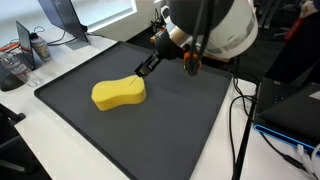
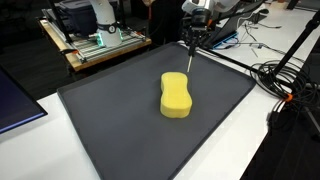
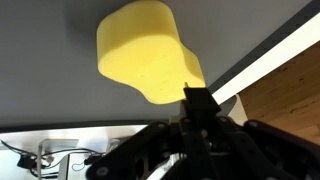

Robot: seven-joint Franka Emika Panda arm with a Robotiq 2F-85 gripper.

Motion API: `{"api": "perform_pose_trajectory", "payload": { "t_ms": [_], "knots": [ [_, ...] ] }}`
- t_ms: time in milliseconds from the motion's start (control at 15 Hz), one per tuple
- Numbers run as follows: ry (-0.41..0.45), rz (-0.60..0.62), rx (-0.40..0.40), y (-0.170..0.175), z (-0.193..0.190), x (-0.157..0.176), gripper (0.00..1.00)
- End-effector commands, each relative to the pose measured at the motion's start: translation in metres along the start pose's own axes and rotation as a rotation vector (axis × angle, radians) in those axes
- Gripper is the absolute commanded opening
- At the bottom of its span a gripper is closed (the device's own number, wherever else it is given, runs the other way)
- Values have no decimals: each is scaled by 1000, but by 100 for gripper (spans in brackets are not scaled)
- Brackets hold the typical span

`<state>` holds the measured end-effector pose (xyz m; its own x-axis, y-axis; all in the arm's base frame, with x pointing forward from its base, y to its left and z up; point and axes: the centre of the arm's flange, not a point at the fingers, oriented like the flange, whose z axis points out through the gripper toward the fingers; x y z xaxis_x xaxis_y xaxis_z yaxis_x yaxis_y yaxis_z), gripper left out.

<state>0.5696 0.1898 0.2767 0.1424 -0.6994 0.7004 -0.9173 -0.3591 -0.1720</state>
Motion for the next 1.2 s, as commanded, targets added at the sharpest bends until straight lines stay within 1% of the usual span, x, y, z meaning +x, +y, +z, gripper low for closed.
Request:
{"api": "perform_pose_trajectory", "payload": {
  "t_ms": [0,133,333,667,867,1133],
  "knots": [
    [-144,0,-46,-18,-25,57,3],
    [-219,6,-56,-22,-27,85,3],
    [-311,33,-76,-22,-20,125,3],
    [-531,20,-115,-12,9,181,3],
    [-631,46,-128,-5,29,209,3],
    [-746,103,-107,10,49,235,3]
  ]
}}
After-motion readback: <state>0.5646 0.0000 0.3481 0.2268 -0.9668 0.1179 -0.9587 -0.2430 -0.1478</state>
